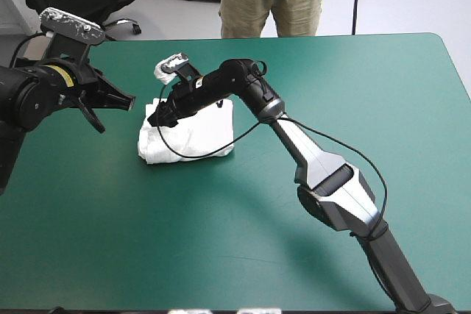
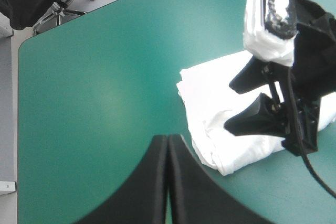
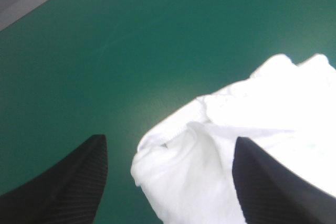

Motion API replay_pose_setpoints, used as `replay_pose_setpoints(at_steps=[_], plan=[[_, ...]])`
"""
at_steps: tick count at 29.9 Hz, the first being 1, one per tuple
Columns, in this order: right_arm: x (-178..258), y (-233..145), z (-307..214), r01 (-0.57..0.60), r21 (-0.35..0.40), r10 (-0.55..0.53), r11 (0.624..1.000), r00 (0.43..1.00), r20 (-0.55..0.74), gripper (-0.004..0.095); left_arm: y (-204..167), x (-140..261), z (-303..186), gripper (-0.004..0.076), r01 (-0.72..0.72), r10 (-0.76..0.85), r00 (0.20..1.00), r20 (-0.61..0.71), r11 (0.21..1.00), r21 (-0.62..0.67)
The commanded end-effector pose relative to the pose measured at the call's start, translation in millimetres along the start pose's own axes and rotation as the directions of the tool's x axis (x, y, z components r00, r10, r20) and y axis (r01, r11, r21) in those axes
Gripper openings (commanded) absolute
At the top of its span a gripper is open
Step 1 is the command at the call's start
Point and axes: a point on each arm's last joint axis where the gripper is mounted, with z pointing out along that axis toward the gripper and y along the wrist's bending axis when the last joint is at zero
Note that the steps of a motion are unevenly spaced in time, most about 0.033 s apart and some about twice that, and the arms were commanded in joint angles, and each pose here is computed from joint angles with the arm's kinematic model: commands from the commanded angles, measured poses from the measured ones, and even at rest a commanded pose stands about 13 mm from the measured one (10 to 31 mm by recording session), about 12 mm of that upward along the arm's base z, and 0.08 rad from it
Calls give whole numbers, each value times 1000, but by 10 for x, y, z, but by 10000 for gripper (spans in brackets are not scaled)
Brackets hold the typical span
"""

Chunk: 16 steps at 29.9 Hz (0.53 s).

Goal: Fold the cloth

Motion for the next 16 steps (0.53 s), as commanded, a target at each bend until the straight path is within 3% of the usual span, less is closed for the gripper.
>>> replay_pose_setpoints(at_steps=[1, 6, 13, 16], plan=[[-279, 119, -665, 6, 15, -7, 1000, 998, 63, 538, 62, -18, -206, -17, 21, -19, 997, 72, 1000, -20], [-120, -345, -952, -162, 115, 164, 980, 986, -7, 473, 62, -26, -207, -17, 18, -17, 997, 81, 1000, -21], [426, -644, -1377, -241, 212, 277, 947, 947, -165, 472, 65, -28, -207, -17, 21, -19, 996, 83, 999, -24], [721, -723, -1495, -287, 219, 323, 932, 934, -150, 472, 59, -34, -208, -17, 26, -25, 996, 89, 1000, -16]])
